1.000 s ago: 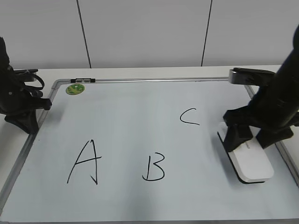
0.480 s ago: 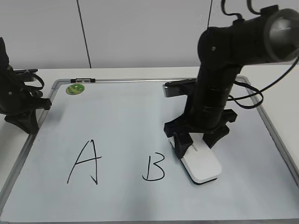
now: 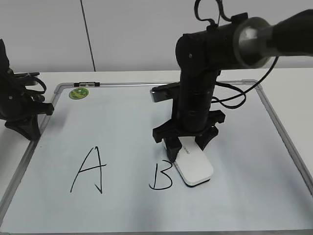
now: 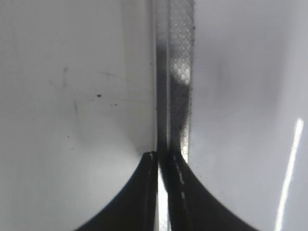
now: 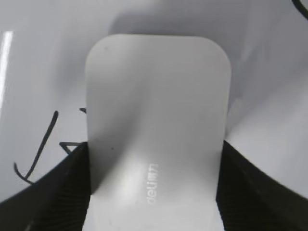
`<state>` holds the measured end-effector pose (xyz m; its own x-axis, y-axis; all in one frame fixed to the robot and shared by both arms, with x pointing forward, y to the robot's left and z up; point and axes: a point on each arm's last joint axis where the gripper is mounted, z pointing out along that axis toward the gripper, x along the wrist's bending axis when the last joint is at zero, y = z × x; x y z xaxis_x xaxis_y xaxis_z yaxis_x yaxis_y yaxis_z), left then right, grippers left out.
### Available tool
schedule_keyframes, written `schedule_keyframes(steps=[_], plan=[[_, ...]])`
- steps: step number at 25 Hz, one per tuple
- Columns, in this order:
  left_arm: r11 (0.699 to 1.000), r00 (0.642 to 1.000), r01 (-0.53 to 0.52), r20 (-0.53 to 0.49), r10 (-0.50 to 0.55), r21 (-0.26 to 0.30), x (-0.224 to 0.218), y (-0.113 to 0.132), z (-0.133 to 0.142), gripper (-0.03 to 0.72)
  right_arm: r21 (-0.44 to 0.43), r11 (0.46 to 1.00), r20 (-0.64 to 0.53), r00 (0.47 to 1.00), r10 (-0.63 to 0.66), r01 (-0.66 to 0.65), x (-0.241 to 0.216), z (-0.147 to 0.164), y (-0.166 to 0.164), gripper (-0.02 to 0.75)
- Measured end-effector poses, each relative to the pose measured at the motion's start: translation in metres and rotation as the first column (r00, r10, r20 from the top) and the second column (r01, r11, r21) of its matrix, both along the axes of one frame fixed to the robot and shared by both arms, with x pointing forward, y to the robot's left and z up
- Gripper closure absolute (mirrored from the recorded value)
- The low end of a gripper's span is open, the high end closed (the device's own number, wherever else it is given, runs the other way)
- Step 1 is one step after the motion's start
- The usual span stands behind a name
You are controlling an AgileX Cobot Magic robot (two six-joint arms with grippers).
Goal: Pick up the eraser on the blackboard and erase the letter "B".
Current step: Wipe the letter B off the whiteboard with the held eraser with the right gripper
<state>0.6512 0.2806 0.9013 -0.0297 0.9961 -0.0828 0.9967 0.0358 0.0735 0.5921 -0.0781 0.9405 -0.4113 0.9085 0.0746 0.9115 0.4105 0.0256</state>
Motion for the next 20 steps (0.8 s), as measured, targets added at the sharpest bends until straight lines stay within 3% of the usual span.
schedule_keyframes(steps=[11, 20], plan=[[1.000, 1.000, -0.004, 0.000, 0.004, -0.005, 0.000, 0.000, 0.000, 0.657, -0.042, 0.999, -0.024, 1.000, 0.020, -0.021, 0.000, -0.012, 0.007, 0.226], [1.000, 1.000, -0.002, 0.000, 0.002, -0.006, 0.000, 0.000, 0.000, 0.657, -0.092, 0.984, 0.003, 0.988, 0.152, -0.151, -0.021, -0.014, 0.040, 0.226]])
